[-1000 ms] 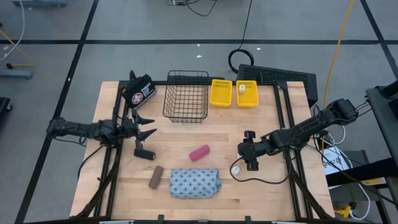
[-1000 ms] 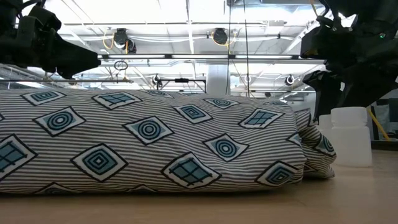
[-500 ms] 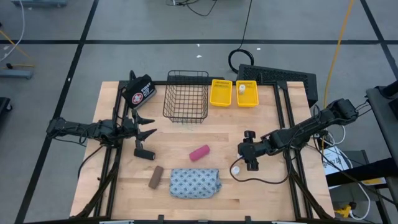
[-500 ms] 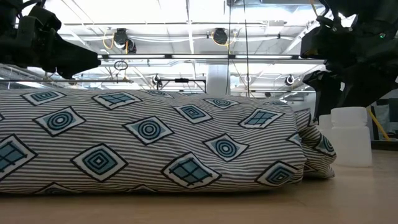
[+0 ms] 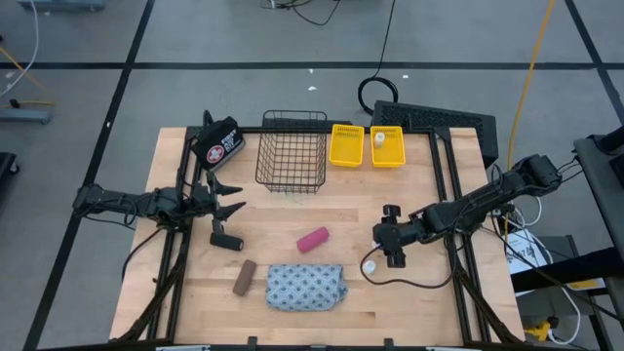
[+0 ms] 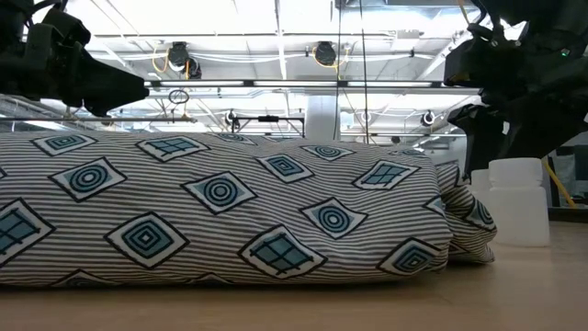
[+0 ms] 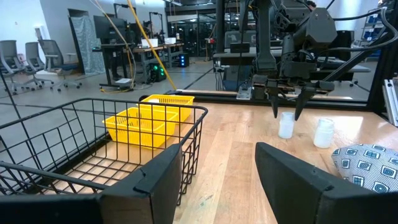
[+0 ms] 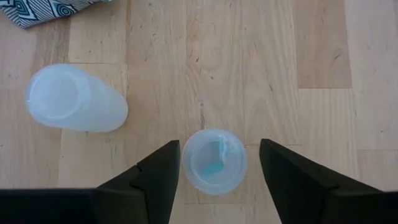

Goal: Pick & Place Medicine items
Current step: Put the top white medicine bottle into the right yellow basket

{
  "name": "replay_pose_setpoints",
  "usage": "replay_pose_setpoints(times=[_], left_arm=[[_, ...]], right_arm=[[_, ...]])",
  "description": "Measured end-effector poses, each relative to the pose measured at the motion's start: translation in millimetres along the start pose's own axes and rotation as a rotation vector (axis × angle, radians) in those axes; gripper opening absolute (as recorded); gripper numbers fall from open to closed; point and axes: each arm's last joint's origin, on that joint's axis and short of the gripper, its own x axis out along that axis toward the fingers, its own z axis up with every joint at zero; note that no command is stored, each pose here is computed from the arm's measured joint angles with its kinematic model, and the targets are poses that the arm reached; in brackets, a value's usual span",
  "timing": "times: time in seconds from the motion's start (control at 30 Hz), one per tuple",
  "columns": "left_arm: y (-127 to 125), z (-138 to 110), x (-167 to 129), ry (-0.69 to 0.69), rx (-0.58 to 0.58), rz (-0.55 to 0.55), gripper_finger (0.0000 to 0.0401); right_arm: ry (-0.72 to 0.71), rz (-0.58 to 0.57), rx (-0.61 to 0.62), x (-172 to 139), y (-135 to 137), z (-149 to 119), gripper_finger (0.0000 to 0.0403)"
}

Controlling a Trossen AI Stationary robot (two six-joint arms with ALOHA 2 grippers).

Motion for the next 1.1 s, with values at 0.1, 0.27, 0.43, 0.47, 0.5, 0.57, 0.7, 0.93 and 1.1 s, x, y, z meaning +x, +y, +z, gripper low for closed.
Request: replay_pose_setpoints(times=[0.1,0.27,0.43,0.47,0.5,0.57,0.7,0.93,1.1], left_arm=[[0.0,0.1,0.0,0.000,0.000,0.000,0.0214],[0.0,0.0,0.0,0.000,0.000,0.000,0.0214],[0.0,0.1,0.0,0.000,0.000,0.000,0.0214],[0.0,0.0,0.0,0.000,0.000,0.000,0.0214],[0.0,-0.1,0.0,0.000,0.000,0.000,0.0214],[0.0,0.0,0.0,0.000,0.000,0.000,0.0214],[0.0,0.1,0.0,0.000,0.000,0.000,0.0214],[0.0,0.0,0.0,0.000,0.000,0.000,0.0214],[0.0,0.0,0.0,0.000,0.000,0.000,0.0214]], right_arm=[[0.008,-0.003,-0.002,0.0,-0.3,-0.8,0.0210],[0.014,-0.004,-0.003,0.0,-0.4,-1.4,0.0210],[0.013,-0.004,-0.003,0.1,-0.4,-1.4,0.0210],[0.013,-0.004,-0.002,0.1,-0.5,-1.4,0.0210],[0.013,-0.004,-0.002,0.1,-0.5,-1.4,0.0210],[0.014,-0.004,-0.003,0.1,-0.4,-1.4,0.0210],[0.014,-0.003,-0.003,0.1,-0.4,-1.4,0.0210],[0.013,-0.003,-0.002,0.0,-0.4,-1.2,0.0210],[0.013,-0.003,-0.002,0.0,-0.5,-1.3,0.0210]])
